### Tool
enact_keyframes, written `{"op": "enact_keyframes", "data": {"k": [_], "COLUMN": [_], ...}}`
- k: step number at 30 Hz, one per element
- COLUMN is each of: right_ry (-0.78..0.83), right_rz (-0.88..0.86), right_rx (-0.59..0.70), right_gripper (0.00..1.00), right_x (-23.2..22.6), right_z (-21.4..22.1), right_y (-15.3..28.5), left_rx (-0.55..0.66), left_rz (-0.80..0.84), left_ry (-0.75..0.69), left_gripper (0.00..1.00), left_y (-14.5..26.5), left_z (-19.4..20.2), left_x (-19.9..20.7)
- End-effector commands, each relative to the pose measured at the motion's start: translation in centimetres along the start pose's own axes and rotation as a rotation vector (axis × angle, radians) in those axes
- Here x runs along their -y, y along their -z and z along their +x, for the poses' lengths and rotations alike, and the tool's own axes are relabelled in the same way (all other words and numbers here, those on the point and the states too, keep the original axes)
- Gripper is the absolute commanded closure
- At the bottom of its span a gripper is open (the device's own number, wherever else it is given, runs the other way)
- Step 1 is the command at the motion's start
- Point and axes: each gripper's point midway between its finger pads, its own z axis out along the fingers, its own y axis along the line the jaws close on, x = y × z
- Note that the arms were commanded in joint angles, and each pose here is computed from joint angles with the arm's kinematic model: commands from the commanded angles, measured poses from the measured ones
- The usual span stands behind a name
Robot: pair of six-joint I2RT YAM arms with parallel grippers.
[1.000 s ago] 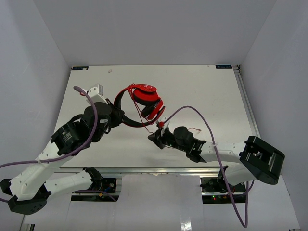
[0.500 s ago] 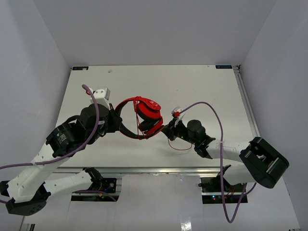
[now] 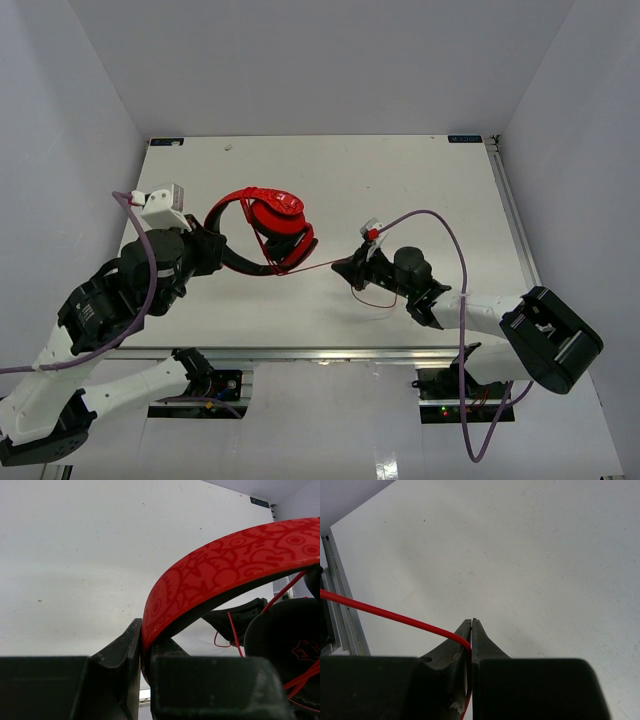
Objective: Wrap the headphones
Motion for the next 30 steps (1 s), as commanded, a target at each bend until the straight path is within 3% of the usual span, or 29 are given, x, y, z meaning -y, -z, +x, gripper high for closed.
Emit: {"op": "enact_keyframes", "data": {"k": [1,5,8,10,14,18,23,30], "right_ry": [-0.016,-0.008,-0.018,-0.018,-0.001,0.038,0.053,0.03], "right_rz": [0.047,0.071,0.142,0.197,0.251,0.247,0.169,0.08], "right_rx": [-0.004,-0.004,-0.02,0.007,0.033,0.004,-0.073,-0.17], "right_gripper": [0.92,0.92,0.92,0.92,0.92,0.92,0.92,0.92], "right_x": [1.3,1.9,3.1,3.9,4.4,3.5,1.7,0.6], "right_z": [0.2,-0.9,-2.3,-4.6,-9.8,-12.7,-14.5,-12.9], "right_y": [0.1,0.3,0.8,1.7,3.4,4.7,4.6,3.9], "left_rx": [0.063,-0.143,-0.291,-0.398,-0.47,-0.493,-0.412,-0.359], "left_rz": [0.217,0.476,0.55,0.536,0.378,0.172,0.169,0.022], "left_ry": [0.073,-0.158,-0.276,-0.349,-0.471,-0.614,-0.722,-0.886], "left_gripper": [1.0,1.0,1.0,1.0,1.0,1.0,1.0,1.0], "left_y": [2.1,1.8,1.7,1.2,-1.1,-4.1,-6.9,-9.9], "left_z": [-3.1,1.9,5.5,7.9,10.0,10.8,10.6,10.9], "left_x": [4.0,8.5,9.1,8.4,5.4,2.0,2.6,2.3]}}
